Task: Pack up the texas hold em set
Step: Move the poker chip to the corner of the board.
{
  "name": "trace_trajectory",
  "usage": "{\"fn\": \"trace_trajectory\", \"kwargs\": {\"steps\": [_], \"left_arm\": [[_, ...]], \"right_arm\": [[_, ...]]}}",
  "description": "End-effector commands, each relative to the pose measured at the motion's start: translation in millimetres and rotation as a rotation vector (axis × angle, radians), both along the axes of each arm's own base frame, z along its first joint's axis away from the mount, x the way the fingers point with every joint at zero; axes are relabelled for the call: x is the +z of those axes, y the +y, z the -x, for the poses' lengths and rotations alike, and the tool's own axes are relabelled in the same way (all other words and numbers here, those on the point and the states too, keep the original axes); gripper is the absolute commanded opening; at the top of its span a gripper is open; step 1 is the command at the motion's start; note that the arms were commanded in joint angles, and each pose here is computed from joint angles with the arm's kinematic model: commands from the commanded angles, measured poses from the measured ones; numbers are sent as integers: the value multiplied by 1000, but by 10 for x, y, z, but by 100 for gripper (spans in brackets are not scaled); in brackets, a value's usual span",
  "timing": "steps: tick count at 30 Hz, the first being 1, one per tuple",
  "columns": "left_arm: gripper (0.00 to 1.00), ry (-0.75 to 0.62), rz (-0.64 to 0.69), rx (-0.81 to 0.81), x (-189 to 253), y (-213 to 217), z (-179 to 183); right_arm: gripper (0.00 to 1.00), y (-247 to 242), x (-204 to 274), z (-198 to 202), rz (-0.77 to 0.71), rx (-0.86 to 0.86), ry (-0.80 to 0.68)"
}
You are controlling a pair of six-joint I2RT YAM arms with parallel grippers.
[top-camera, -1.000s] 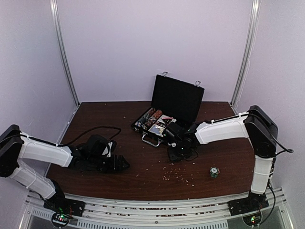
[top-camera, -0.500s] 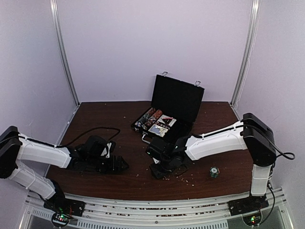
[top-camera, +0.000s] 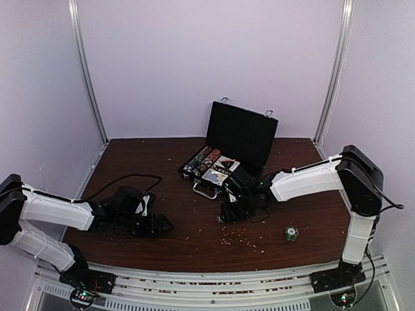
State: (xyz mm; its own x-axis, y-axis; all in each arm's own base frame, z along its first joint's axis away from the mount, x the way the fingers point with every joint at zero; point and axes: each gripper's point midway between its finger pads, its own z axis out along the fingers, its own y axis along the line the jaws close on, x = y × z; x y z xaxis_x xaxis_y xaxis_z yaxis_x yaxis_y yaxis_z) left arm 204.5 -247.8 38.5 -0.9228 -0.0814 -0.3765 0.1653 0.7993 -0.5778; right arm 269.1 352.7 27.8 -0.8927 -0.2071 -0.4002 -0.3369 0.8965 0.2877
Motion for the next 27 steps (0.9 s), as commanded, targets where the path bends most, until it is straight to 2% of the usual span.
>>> {"fn": "trace_trajectory", "kwargs": {"steps": [1, 7, 16, 27], "left_arm": [[81, 0, 14, 3, 2, 17, 13], [81, 1, 15, 1, -3, 25, 29], [80, 5, 20, -1, -18, 15, 31], [80, 11, 26, -14, -35, -34, 22]], "right_arm": [[44, -62, -143, -148, -39, -13, 23], [36, -24, -205, -258, -114, 20, 54], [20, 146, -250, 63, -286, 74, 188], [16, 82, -366, 416, -281, 69, 295]]}}
